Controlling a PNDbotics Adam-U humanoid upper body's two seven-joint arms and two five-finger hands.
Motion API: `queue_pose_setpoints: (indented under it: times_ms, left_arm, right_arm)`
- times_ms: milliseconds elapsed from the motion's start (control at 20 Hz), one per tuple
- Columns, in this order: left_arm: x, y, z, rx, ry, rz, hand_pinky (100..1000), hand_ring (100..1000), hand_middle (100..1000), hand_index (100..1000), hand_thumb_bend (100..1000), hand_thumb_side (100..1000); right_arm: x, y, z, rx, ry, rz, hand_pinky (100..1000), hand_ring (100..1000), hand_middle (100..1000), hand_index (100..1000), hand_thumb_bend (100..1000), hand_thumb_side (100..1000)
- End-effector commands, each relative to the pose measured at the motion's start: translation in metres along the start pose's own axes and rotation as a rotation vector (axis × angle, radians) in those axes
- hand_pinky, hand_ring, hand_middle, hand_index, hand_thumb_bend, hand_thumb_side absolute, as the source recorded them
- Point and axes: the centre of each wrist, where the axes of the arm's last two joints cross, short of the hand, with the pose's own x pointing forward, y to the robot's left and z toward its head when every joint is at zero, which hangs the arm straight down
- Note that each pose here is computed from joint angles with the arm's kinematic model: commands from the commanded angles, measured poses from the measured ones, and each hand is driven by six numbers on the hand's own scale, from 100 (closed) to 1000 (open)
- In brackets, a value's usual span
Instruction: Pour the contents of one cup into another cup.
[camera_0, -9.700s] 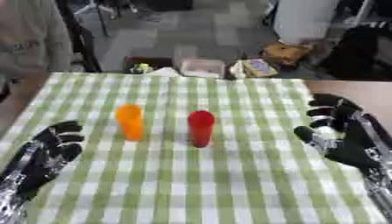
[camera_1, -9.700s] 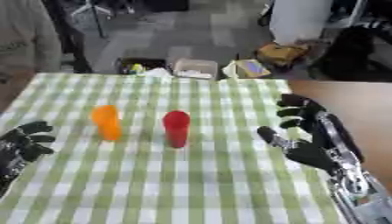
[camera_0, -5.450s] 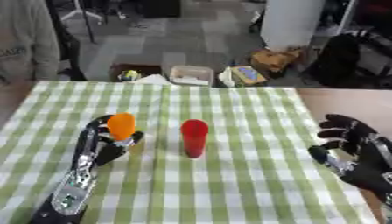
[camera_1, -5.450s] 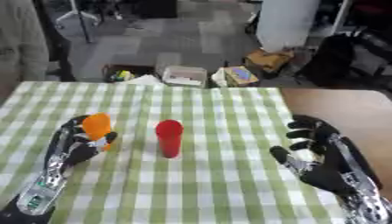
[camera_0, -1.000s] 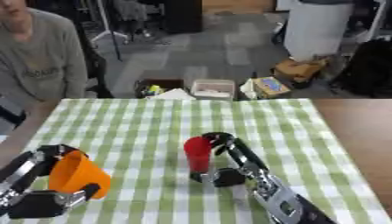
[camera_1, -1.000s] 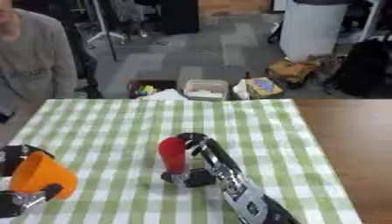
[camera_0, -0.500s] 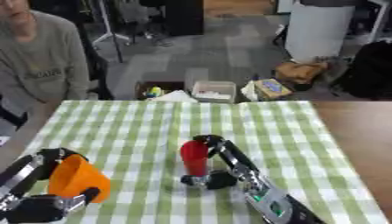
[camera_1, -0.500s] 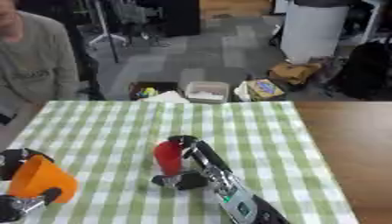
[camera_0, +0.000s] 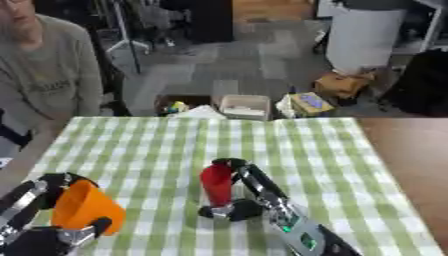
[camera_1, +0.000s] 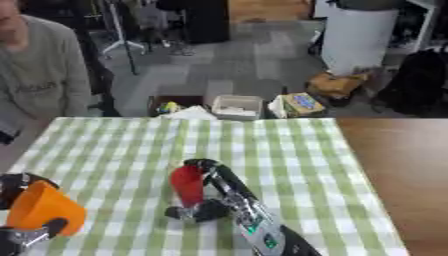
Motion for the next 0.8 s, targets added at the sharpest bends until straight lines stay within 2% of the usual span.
queue_pose_setpoints:
  times_ms: [50,300,700,800]
  left_arm:
    - [0.0099,0.0063,-0.0016,0.006,-0.032,-0.025,437,414,396,693,348,178]
    - [0.01,0.006,-0.0016,0.005,-0.033,-0.025,437,415,396,693,347,178]
    - [0.0098,0.0056,-0.0016,0.003,-0.032,-0.026,439,415,396,693,345,179]
    - [0.0097,0.0056,-0.0015,0.003,-0.031,-0.026,439,415,396,693,344,179]
  right_arm:
    - [0.0073,-0.0026,-0.0085,0.0,-0.029,0.018,604,699,726,876,744,431]
    - [0.009,0.0002,-0.01,0.005,-0.038,0.02,597,689,725,879,751,430]
    - [0.012,-0.0002,-0.0117,-0.017,-0.039,0.018,523,549,581,860,675,363]
    - [0.0122,-0.0001,-0.0118,-0.025,-0.036,0.015,487,493,530,851,640,315]
